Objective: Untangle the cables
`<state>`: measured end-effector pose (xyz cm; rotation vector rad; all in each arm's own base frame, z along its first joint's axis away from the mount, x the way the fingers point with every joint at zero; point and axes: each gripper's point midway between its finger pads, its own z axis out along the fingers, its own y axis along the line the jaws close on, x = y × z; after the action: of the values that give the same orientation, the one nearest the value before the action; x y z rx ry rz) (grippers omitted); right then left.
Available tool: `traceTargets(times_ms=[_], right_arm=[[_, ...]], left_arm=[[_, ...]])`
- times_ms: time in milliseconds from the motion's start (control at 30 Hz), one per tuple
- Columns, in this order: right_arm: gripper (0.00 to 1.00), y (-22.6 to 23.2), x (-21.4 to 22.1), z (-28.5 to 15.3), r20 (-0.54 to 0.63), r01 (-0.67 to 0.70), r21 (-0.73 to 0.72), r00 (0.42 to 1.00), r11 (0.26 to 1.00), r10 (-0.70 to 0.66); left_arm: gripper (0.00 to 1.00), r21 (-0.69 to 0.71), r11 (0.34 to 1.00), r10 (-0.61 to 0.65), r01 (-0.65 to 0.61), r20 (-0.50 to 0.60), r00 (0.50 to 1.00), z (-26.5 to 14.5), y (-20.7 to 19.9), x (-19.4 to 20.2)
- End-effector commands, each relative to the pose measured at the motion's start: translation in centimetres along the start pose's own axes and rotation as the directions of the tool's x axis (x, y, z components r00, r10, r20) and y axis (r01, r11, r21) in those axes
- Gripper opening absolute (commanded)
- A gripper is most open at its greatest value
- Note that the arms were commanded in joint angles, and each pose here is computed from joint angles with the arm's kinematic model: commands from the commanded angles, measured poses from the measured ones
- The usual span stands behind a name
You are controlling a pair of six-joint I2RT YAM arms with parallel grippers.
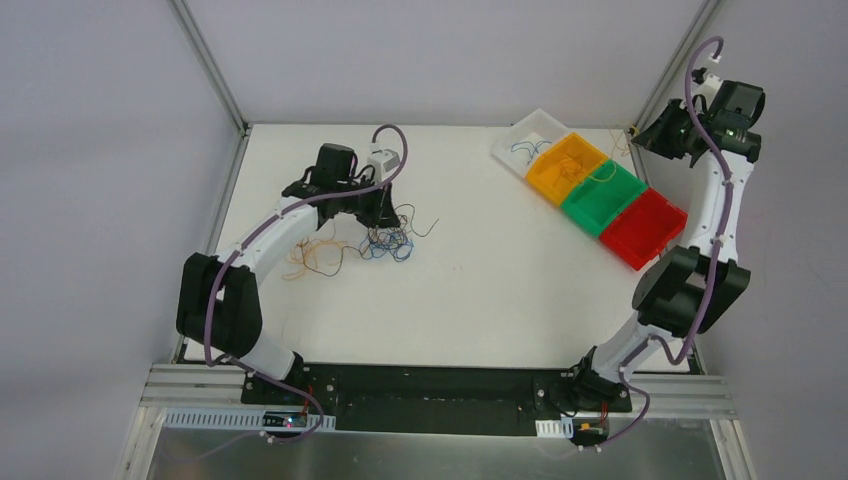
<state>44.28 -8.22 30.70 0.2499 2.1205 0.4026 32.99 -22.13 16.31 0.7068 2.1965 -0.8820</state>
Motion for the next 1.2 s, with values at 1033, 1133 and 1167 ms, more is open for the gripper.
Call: traceTargets(times_ms=[1033, 1133, 1167], right_arm=[[0.8, 12.4, 12.6, -1.2, -0.296, 0.049, -0.443, 0.935, 0.895, -0.197], [0.8, 13.0, 14.5, -1.3, -0.323, 0.067, -0.442, 0.918, 0.894, -0.229], [0.8, 13.1, 15.0, -1.3, -0.331, 0.075, -0.444, 0.912, 0.893, -0.241]], left_arm=[[0.0, 0.407, 0.91, 0.017, -0.074, 0.141, 0.99, 2.1, -15.3, -14.2], [0.53, 0.314, 0.949, 0.043, -0.038, -0.008, 0.999, 3.8, -11.9, -8.7], [0.6, 0.283, 0.959, 0.034, -0.013, -0.069, 0.997, 3.9, -10.6, -6.7]])
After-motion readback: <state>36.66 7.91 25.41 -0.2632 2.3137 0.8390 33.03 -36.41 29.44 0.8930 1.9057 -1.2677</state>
